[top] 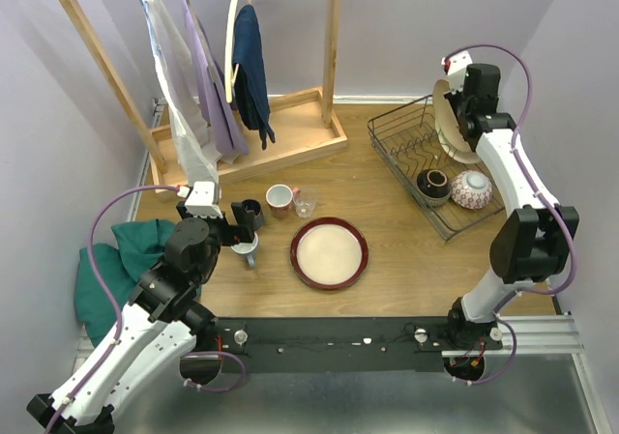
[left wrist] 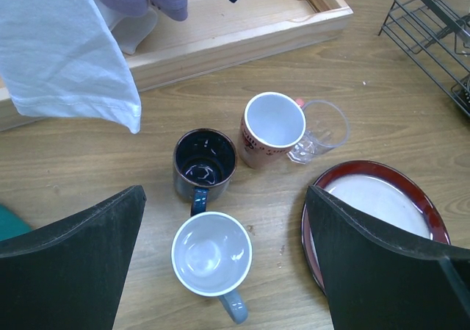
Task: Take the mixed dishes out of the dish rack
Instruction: Pick up the plate from the dish rack.
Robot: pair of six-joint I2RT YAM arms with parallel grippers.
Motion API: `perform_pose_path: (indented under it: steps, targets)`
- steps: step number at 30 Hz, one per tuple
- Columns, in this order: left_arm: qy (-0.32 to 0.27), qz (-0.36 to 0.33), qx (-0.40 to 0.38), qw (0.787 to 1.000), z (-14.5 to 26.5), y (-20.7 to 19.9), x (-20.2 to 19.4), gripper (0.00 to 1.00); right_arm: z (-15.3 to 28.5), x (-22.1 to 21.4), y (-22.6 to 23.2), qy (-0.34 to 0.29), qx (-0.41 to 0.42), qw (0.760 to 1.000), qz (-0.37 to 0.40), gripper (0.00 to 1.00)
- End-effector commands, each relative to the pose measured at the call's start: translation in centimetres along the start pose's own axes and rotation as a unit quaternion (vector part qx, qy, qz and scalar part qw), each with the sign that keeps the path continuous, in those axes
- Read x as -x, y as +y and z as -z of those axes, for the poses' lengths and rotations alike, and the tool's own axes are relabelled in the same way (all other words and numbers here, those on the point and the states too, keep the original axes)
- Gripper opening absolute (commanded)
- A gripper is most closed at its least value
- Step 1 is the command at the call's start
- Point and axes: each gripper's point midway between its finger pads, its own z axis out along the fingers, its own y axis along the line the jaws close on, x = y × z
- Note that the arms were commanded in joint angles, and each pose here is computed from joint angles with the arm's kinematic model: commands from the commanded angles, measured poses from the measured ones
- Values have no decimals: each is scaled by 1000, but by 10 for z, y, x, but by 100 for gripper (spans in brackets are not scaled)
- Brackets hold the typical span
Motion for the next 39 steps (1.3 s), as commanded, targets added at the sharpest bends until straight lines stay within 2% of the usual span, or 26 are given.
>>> perform_pose_path:
  steps: [1,8,12,21,26,28,33,39]
  targets:
    - [-3,-2,-11,1000,-2,-3,-1,99,55,62,-49,-117,-43,989,-80,1]
    - [-1,-3,-14,1000,-3,-4,-2,99,100,80,-30,-175,41,970,-161,1]
    - [2,1,-16,1000,-4,-6,-3,99,127,86,-5,-205,120,950,-205,1]
    - [11,0,-17,1000,-6,-7,-6,99,169,71,58,-193,280,891,-301,1]
    - [12,-5,-18,1000,-6,-8,-6,99,182,51,98,-150,364,854,-340,1]
    - [10,-7,-17,1000,-7,-7,-5,99,191,47,114,-136,405,832,-353,1]
    - [8,-16,-19,1000,-10,-9,-4,99,199,9,162,-55,487,787,-375,1]
    - [11,-21,-17,1000,-16,-9,-7,99,213,-33,218,33,545,742,-389,1]
